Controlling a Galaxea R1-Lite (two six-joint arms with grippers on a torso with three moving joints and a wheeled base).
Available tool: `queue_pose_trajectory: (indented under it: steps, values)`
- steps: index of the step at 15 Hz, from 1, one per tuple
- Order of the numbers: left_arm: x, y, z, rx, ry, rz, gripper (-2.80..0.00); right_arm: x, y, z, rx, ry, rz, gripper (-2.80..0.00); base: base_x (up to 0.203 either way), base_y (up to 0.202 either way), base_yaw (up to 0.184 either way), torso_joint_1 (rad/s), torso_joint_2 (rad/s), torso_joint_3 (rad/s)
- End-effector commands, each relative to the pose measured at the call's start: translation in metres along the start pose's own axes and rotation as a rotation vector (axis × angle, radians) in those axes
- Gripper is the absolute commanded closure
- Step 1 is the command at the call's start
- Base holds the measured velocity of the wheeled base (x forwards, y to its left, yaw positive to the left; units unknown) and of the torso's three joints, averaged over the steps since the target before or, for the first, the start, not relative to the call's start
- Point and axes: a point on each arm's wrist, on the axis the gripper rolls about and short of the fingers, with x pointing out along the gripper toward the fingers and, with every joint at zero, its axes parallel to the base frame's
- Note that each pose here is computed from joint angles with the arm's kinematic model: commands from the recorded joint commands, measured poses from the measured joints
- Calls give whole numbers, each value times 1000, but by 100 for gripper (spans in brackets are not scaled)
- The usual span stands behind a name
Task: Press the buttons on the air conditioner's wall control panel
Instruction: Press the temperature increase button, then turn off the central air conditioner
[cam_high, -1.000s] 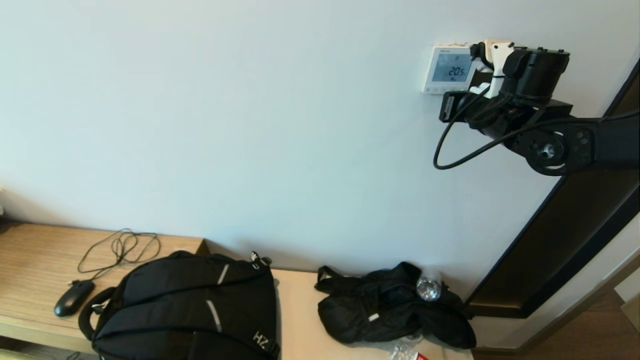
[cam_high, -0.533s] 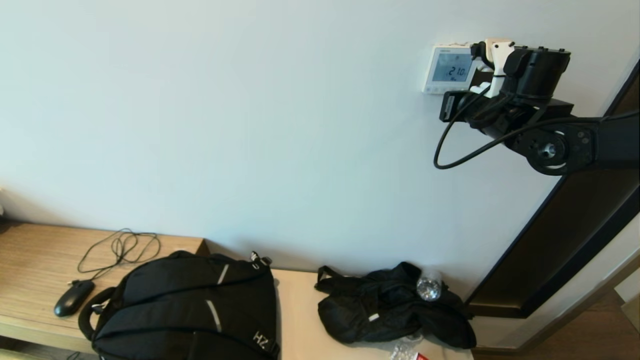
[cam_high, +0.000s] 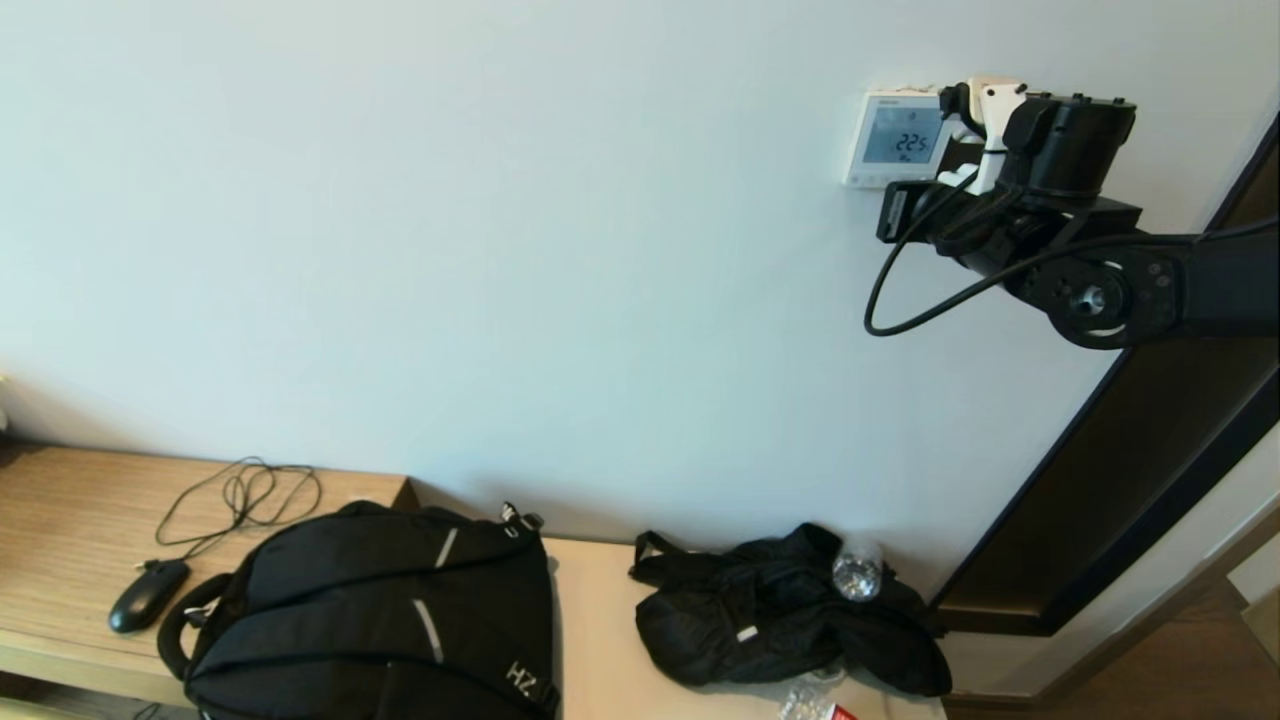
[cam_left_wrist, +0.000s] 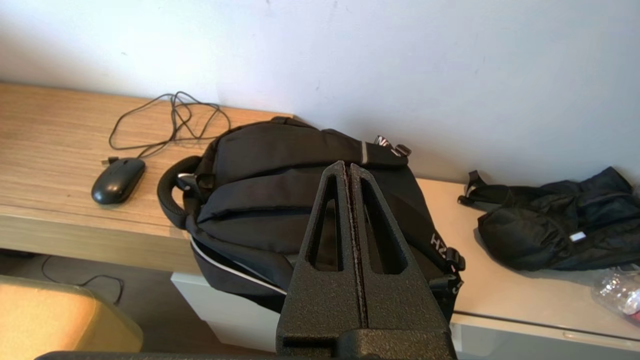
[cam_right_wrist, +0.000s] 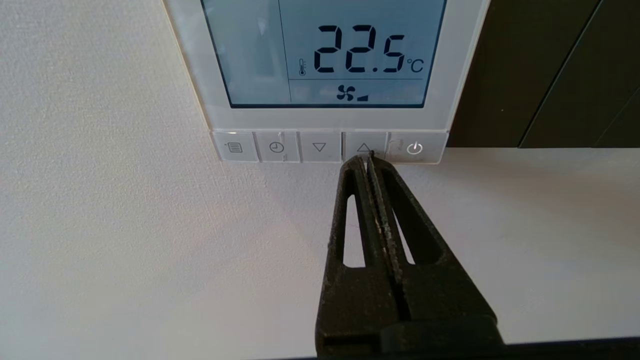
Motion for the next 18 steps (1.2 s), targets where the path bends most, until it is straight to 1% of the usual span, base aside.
queue_pose_trajectory:
  steps: [1,3,6,10,13,14,16,18]
  values:
    - [0,0,0,-1,0,0,0,-4,0,3,1,-6,1,0,0,0,0,0,0,0]
    - [0,0,0,-1,0,0,0,-13,-1,11,5,-16,3,0,0,0,0,0,0,0]
    - [0,0,0,-1,0,0,0,-37,-6,26,8,-29,5,0,0,0,0,0,0,0]
    - [0,0,0,-1,0,0,0,-94,-20,51,14,-58,4,0,0,0,0,0,0,0]
    - [0,0,0,-1,0,0,0,-142,-36,67,17,-95,-11,0,0,0,0,0,0,0]
    - [0,0,0,-1,0,0,0,-160,-43,69,15,-105,-21,0,0,0,0,0,0,0]
    - [0,0,0,-1,0,0,0,-195,-55,65,5,-101,-44,0,0,0,0,0,0,0]
    - [0,0,0,-1,0,0,0,-228,-62,48,-6,-68,-44,0,0,0,0,0,0,0]
